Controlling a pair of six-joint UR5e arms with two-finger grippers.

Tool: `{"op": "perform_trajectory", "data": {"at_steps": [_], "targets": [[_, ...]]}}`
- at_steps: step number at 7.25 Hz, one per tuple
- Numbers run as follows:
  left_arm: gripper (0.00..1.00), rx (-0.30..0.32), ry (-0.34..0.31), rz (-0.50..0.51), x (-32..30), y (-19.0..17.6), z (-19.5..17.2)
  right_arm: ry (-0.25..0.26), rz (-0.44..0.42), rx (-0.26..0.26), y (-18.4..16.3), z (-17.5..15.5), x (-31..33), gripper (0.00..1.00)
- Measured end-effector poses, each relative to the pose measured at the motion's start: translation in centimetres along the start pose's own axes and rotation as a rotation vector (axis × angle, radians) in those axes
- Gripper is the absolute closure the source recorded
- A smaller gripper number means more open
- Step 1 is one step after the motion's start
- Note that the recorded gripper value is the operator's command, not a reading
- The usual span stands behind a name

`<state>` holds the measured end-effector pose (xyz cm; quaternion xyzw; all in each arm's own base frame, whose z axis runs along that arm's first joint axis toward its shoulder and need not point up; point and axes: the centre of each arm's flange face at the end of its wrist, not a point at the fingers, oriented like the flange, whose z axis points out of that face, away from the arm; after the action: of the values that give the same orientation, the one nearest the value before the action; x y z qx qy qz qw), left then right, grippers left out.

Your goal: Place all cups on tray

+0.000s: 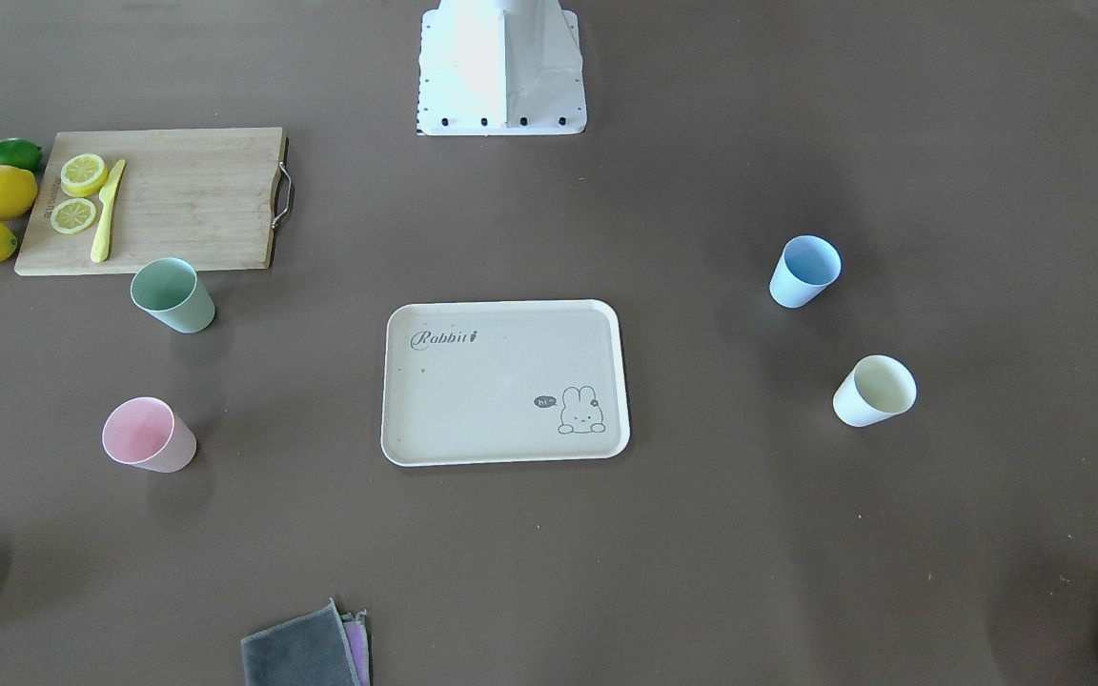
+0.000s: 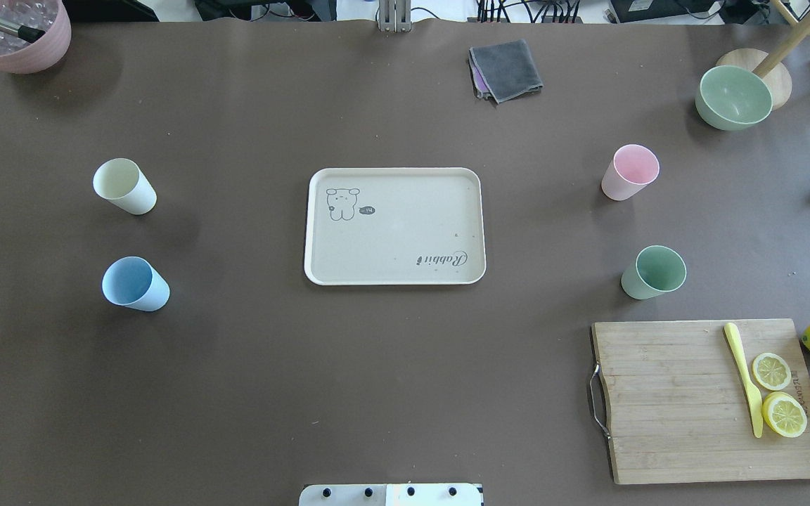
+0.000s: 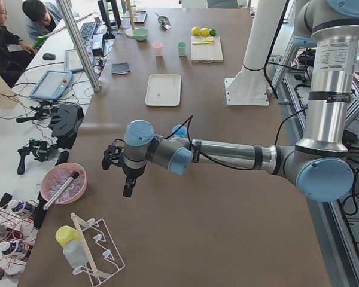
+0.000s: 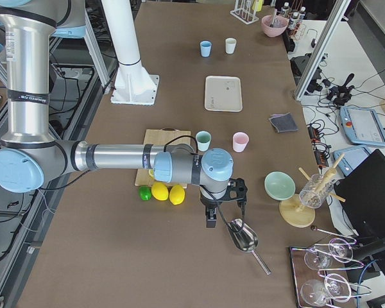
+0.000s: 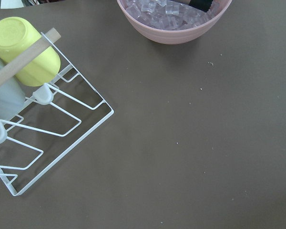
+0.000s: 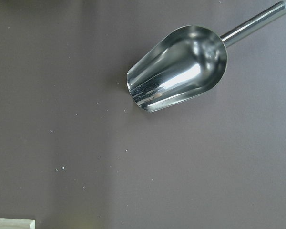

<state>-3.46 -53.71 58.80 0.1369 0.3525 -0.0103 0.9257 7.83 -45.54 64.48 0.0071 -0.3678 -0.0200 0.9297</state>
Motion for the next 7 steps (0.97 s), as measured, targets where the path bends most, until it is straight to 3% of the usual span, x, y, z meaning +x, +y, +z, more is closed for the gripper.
{"op": "perform_trajectory", "data": {"at_steps": [7], "targets": [[0.02, -0.02, 0.031, -0.005, 0.0, 0.7, 0.4, 0.0, 0.013, -0.011, 1.1, 0.6, 0.6, 0.0]]}}
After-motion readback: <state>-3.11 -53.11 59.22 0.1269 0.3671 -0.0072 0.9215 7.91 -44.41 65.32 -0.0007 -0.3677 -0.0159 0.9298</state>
